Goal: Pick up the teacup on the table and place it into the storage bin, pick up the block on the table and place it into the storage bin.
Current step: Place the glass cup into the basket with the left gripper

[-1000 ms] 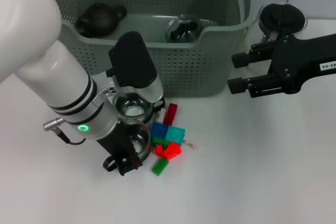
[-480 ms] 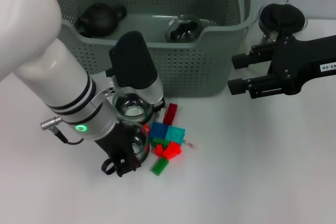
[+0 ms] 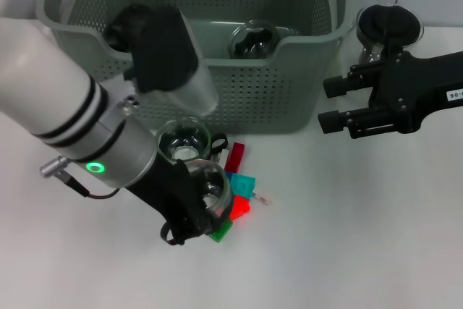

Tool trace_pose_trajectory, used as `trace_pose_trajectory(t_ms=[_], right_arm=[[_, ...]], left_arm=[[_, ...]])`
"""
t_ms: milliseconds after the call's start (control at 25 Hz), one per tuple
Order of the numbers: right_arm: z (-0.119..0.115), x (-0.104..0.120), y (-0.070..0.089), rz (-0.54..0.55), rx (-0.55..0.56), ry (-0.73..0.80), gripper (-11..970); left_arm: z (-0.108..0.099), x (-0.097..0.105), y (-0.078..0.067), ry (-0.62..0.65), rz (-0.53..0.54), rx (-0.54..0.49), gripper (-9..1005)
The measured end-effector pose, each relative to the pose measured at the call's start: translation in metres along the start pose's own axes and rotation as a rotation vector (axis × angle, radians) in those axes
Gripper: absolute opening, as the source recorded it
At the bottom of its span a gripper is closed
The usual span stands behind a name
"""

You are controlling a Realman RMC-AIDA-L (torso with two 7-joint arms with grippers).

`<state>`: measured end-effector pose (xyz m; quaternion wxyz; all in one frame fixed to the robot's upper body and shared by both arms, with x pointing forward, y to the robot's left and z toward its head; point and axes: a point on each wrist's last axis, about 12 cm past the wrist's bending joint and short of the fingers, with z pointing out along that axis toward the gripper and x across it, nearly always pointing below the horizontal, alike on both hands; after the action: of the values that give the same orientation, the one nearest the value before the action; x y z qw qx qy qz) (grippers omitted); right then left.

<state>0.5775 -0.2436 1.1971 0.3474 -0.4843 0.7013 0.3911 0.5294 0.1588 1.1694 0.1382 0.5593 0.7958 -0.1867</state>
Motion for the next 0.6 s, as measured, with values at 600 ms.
trace_pose_trajectory(t_ms=[600], right_arm=[[-0.015,0.017,0.002,0.032,-0.053,0.045,688]], left_arm=[[-0.098,-0.025,0.027,-0.323,-0.05,-0.147,47]])
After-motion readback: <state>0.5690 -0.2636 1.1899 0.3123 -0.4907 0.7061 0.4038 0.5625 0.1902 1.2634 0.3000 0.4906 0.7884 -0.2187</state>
